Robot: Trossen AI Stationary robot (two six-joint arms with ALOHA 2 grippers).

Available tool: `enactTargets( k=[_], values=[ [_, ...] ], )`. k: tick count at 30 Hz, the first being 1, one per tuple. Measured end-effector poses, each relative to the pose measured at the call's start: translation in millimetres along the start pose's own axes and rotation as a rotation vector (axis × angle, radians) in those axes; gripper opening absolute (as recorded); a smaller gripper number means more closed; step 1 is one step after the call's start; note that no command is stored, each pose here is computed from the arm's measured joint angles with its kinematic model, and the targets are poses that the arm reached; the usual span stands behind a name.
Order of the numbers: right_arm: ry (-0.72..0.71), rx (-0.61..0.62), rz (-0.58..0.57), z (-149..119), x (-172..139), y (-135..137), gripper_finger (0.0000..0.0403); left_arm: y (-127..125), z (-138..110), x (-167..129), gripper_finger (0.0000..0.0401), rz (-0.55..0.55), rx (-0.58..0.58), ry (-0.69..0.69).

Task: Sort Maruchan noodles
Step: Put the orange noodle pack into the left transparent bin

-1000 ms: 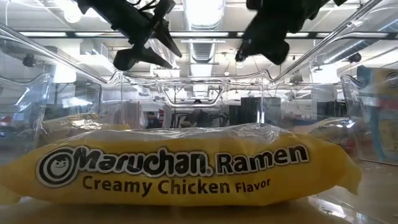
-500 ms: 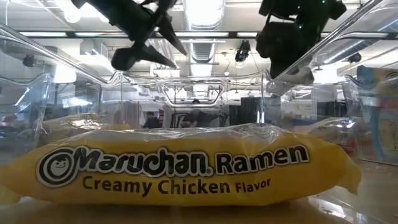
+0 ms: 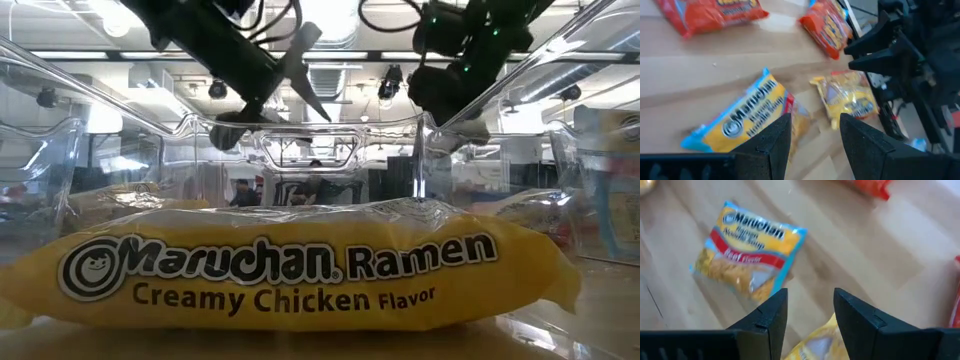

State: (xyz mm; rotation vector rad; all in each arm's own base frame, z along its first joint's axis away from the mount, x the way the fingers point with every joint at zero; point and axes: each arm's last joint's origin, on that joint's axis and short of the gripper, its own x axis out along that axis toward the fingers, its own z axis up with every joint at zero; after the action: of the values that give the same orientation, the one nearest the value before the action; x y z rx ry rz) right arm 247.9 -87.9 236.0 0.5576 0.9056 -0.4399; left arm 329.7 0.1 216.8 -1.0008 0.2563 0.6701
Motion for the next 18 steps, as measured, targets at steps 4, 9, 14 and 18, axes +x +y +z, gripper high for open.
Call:
enactTargets(
  k=[4,9,14,18],
  values=[
    [-0.061,0.06,0.03,15,1,-20,0.0148,7,15,7,0.0152,0.033,0.003,-0.039],
    [-0.107,0.148,0.105,29,9,-38,0.0148,21,42,18,0.0152,0.075,0.011,-0.069],
    [-0.144,0.268,0.147,39,27,-46,0.0148,37,64,28,0.0152,0.108,0.01,-0.064],
    [-0.165,0.378,0.172,45,42,-48,0.0148,48,72,37,0.0152,0.128,0.016,-0.033]
  ],
)
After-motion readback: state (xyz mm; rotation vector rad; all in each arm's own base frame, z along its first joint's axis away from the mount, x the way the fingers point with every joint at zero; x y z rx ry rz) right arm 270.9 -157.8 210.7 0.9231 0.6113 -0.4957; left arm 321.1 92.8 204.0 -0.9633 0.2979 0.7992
